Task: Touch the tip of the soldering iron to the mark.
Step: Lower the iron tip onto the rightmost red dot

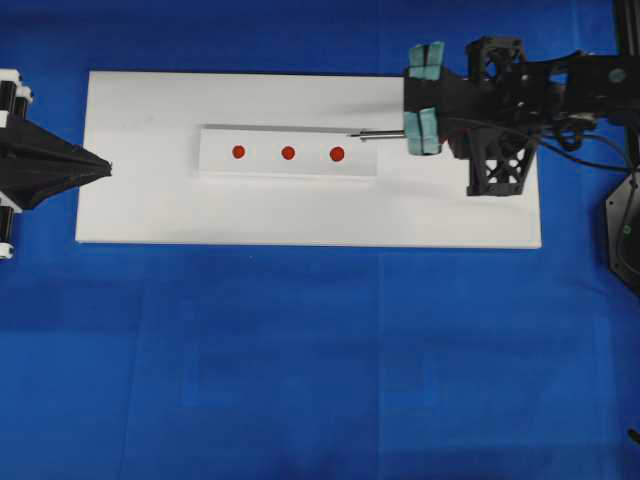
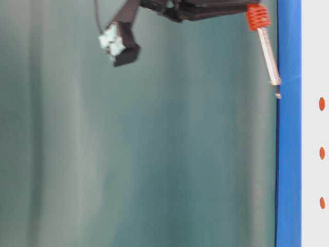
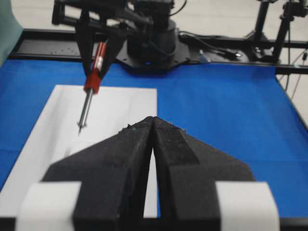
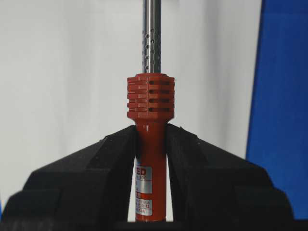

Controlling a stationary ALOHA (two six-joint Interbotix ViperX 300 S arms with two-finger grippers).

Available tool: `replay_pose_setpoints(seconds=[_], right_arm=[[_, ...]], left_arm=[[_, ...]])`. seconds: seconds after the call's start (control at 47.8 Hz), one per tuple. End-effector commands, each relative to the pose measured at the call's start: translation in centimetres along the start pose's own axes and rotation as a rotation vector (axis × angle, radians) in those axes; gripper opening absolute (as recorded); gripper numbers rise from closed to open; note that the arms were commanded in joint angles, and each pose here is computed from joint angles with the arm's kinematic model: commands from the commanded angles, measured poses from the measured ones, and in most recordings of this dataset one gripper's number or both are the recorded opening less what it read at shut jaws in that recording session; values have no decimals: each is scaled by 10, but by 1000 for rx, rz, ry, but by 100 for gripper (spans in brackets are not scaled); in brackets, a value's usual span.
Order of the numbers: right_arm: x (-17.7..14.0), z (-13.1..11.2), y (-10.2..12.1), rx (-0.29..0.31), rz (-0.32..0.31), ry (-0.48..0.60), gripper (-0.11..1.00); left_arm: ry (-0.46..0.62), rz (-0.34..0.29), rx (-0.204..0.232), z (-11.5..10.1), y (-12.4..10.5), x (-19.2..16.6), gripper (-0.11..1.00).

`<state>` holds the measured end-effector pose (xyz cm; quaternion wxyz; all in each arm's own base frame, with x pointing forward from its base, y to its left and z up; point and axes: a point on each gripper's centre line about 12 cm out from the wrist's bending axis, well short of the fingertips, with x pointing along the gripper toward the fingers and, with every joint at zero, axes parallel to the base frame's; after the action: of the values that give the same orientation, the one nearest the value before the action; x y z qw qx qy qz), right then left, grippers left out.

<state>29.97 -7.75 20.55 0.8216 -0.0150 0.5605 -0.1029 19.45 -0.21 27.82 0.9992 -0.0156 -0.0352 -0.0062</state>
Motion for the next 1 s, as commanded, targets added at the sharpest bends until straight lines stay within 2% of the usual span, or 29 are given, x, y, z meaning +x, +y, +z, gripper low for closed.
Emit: replay_pose_setpoints(seconds=[0.0, 0.397, 0.983], right_arm=[[3, 6, 1, 1, 2, -26, 6], [29, 1, 5, -10, 13, 8, 6], [38, -2, 7, -17, 17, 11, 6]], left_arm=[[-14, -2, 3, 4, 0, 1, 2], [-12, -2, 6, 4, 0, 1, 2], [-12, -2, 6, 4, 0, 1, 2]])
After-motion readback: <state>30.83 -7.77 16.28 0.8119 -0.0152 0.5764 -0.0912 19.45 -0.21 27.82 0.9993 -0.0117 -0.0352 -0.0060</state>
